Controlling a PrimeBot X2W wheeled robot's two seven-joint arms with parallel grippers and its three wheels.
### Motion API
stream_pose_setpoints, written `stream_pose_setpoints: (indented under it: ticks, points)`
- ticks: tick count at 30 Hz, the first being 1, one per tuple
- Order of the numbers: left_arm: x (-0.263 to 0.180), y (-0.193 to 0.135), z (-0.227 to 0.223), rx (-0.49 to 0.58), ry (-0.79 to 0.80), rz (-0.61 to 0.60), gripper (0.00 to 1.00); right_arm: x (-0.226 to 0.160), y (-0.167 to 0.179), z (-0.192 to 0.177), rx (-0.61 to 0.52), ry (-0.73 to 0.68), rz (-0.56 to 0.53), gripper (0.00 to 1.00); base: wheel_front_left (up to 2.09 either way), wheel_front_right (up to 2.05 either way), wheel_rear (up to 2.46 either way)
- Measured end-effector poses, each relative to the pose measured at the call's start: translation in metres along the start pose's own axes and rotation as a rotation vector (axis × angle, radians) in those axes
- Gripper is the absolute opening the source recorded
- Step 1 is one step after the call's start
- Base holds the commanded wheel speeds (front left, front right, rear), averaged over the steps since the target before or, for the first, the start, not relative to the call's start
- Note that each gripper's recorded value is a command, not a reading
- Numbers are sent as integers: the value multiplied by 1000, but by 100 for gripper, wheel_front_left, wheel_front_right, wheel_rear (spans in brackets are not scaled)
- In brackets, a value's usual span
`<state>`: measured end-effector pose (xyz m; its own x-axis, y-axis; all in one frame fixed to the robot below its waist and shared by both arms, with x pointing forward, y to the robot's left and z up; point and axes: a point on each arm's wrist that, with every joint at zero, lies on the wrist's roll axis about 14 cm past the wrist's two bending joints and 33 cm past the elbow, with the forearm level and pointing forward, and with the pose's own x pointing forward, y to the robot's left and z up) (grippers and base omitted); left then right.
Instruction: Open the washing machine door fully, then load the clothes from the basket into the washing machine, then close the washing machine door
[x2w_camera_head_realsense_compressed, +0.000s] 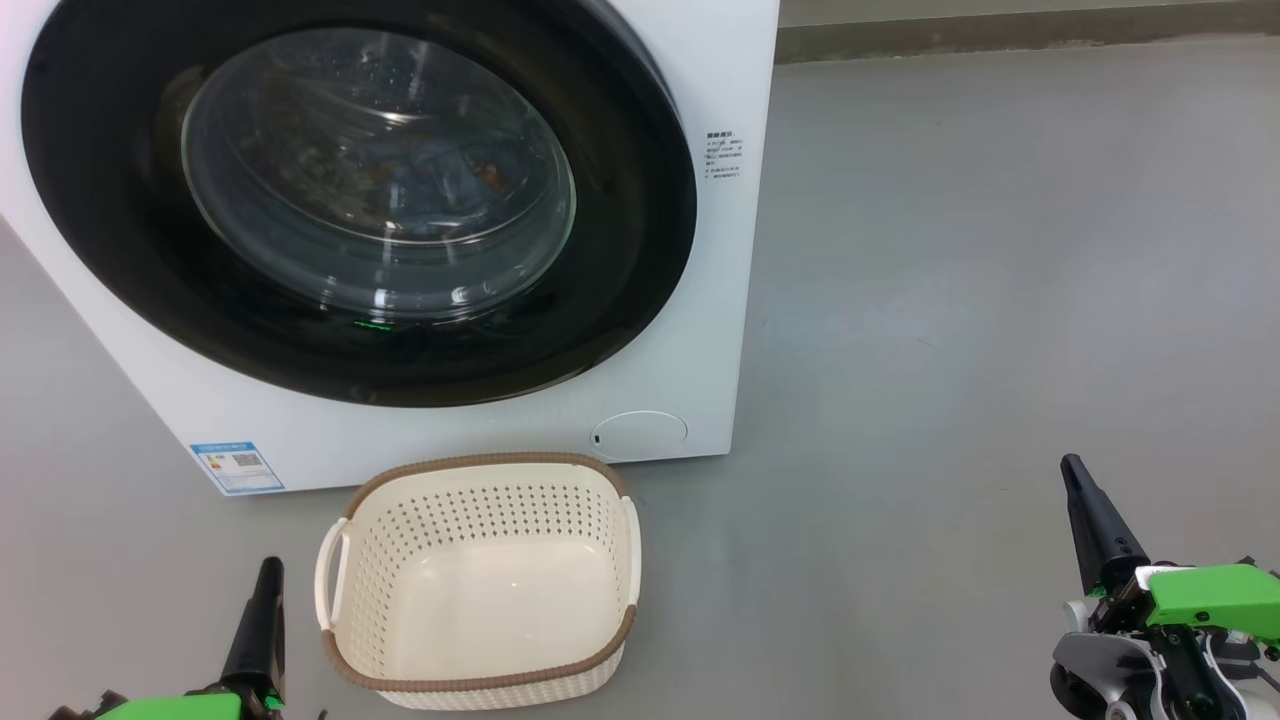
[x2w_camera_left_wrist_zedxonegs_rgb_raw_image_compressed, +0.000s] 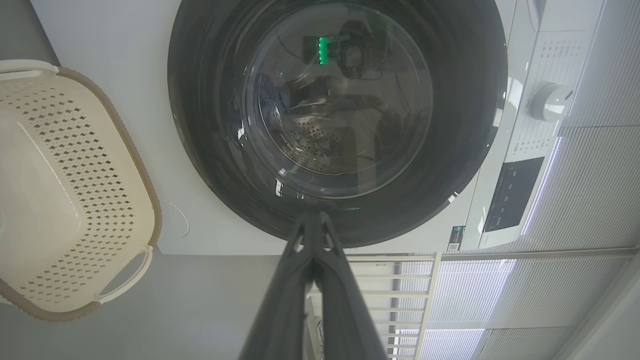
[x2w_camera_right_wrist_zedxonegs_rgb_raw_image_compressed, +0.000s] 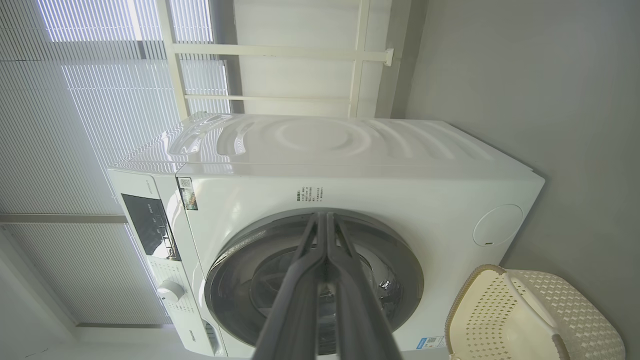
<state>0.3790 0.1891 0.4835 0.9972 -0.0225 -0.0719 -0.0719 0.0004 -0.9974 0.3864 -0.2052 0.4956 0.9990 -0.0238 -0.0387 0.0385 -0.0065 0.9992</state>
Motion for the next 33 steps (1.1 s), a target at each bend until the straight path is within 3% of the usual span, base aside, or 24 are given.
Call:
stream_pose_setpoints:
  ticks: [33]
  points:
    - [0,0,0,0,-1,0,0,0,0,0,1,1,1,0,0,0,0]
